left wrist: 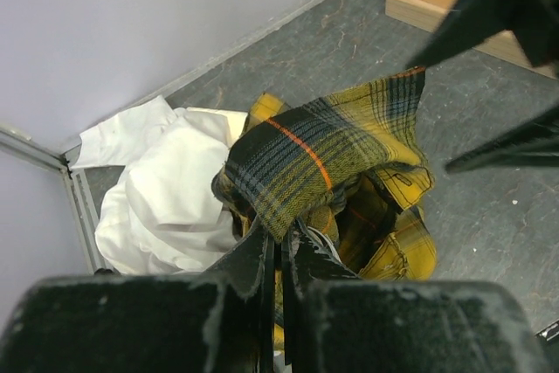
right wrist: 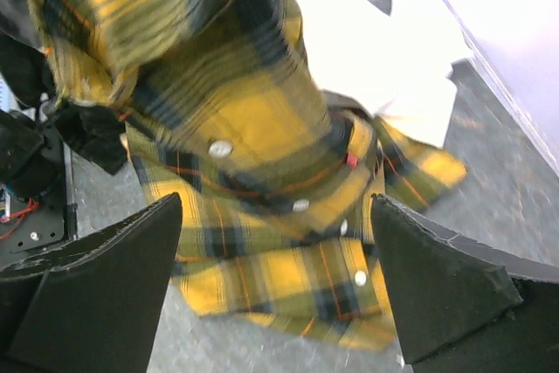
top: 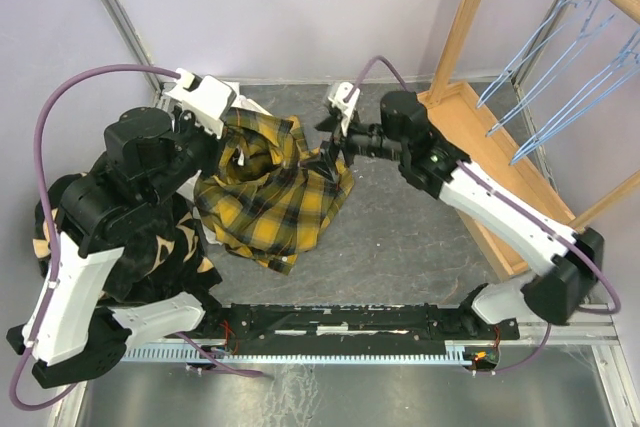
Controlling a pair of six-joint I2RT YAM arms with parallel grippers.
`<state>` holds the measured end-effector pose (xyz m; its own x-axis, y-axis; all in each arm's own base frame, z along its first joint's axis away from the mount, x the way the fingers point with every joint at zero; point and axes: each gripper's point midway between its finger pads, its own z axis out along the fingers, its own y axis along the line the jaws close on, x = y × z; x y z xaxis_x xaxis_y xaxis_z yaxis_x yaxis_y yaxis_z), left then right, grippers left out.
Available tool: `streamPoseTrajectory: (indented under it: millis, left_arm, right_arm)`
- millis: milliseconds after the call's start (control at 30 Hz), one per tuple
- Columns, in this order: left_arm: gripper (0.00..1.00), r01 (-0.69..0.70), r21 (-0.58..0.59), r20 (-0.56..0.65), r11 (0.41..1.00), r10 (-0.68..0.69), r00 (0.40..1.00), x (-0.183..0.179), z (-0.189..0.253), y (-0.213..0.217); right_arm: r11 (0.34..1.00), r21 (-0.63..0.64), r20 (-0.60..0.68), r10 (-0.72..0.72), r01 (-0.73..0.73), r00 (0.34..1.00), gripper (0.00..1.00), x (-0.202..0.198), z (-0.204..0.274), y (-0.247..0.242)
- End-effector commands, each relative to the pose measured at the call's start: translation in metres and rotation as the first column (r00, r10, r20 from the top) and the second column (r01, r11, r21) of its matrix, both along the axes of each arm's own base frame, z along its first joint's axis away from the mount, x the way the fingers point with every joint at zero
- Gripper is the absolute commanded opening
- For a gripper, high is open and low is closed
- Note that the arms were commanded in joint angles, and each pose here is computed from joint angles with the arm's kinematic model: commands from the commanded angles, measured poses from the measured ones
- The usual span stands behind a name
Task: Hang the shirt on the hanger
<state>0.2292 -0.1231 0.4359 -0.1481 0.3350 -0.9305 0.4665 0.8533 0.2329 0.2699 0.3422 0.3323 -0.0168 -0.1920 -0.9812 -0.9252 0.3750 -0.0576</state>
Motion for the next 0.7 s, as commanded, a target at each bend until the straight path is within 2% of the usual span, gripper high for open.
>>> streamPoseTrajectory:
  millis: [0,167,367,433,467,533,600,633,667]
  left_arm:
    - [0.03,-0.017,-0.062,0.078,0.998,0.022,0.997,-0.01,0.032,0.012]
    - [0.03,-0.013,-0.076,0.094,0.997,0.02,0.995,-0.016,0.04,0.016]
    - [0.03,-0.003,-0.095,0.091,0.996,0.011,0.996,-0.021,0.042,0.016]
    - [0.03,-0.002,-0.094,0.088,0.996,0.01,0.996,-0.021,0.041,0.017]
    - [0.03,-0.004,-0.094,0.088,0.996,0.012,0.996,-0.021,0.041,0.017]
    - [0.03,-0.018,-0.096,0.089,0.995,0.027,0.996,-0.021,0.04,0.02]
    - [0.03,-0.056,-0.1,0.093,0.993,0.065,0.994,-0.019,0.041,0.026]
    - [0.03,-0.079,-0.102,0.096,0.992,0.089,0.991,-0.017,0.041,0.029]
    - [0.03,-0.103,-0.105,0.1,0.989,0.114,0.988,-0.015,0.042,0.033]
  right_arm:
    - [0.963,0.114,0.093,0.235,-0.245,0.967,0.96,0.013,0.049,0.032]
    - [0.919,0.144,0.023,0.367,-0.367,0.93,0.97,0.029,0.048,0.066]
    - [0.857,0.173,-0.035,0.499,-0.486,0.866,0.97,0.019,0.041,0.111]
    - [0.84,0.189,-0.058,0.527,-0.509,0.848,0.92,0.014,0.039,0.124]
    - [0.835,0.202,-0.068,0.534,-0.512,0.843,0.86,0.014,0.04,0.127]
    - [0.846,0.224,-0.091,0.513,-0.484,0.854,0.63,0.019,0.04,0.129]
    - [0.873,0.222,-0.087,0.462,-0.435,0.883,0.31,0.026,0.045,0.123]
    - [0.89,0.221,-0.077,0.425,-0.4,0.902,0.12,0.03,0.051,0.119]
    - [0.907,0.216,-0.063,0.382,-0.361,0.922,0.01,0.034,0.058,0.112]
